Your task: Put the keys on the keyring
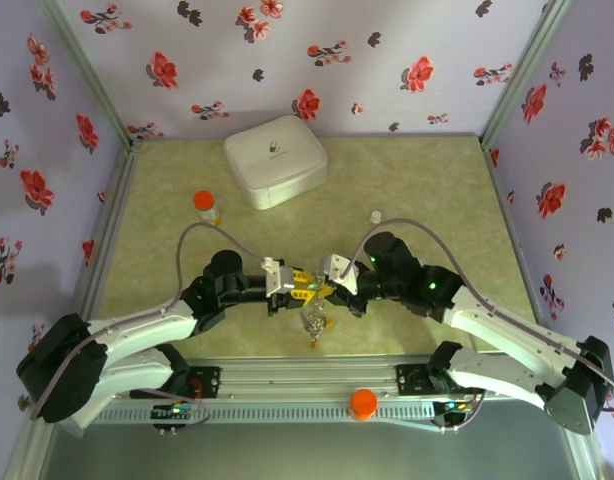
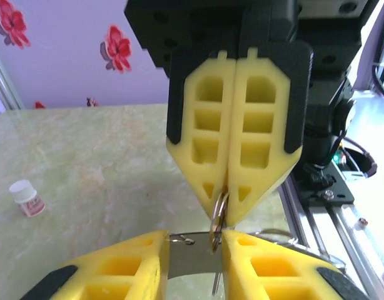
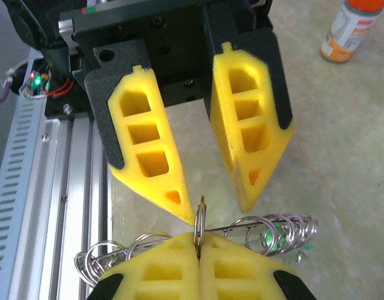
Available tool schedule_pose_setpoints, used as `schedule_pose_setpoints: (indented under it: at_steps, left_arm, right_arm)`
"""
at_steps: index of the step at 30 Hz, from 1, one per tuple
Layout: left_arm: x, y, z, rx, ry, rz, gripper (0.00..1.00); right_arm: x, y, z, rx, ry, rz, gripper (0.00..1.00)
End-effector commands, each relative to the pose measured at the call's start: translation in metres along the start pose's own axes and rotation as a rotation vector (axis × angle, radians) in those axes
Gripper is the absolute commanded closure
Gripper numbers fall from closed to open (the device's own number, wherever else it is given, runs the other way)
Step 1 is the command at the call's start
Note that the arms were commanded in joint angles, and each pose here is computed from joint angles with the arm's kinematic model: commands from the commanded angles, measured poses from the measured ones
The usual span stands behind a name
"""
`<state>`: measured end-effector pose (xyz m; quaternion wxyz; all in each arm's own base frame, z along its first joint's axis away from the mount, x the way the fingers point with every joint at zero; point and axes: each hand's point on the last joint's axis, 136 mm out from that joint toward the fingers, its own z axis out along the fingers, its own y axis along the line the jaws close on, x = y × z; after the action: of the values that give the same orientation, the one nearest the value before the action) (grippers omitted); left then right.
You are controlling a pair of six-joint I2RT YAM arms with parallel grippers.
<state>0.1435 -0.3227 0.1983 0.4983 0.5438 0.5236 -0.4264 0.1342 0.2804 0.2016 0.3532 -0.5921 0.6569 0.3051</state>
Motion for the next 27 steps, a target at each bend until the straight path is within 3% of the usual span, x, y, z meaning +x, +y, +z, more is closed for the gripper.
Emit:
schedule_pose_setpoints:
  at_steps: [1, 10, 18, 23, 27]
  left_arm:
    - [-0.009, 0.006, -0.001, -0.02, 0.045, 0.059, 0.71]
    - [-0.011, 0.004, 0.004, 0.031, 0.145, 0.118, 0.77]
    - [-0.005, 0.003, 0.008, 0.044, 0.188, 0.13, 0.92]
    - [0.003, 0.004, 0.008, 0.036, 0.206, 0.122, 0.91]
    - [0.006, 0.005, 0.008, 0.027, 0.219, 0.117, 0.8]
  right_arm:
    - [-0.003, -0.001, -0.008, -0.008, 0.077, -0.047, 1.0]
    - [-0.005, -0.013, -0.003, -0.009, 0.221, -0.093, 1.0]
    - [-0.024, -0.015, 0.002, -0.016, 0.169, -0.059, 1.0]
    - [-0.03, -0.011, -0.003, -0.01, 0.086, -0.054, 1.0]
    - [-0.025, -0.008, -0.002, -0.022, 0.091, -0.059, 1.0]
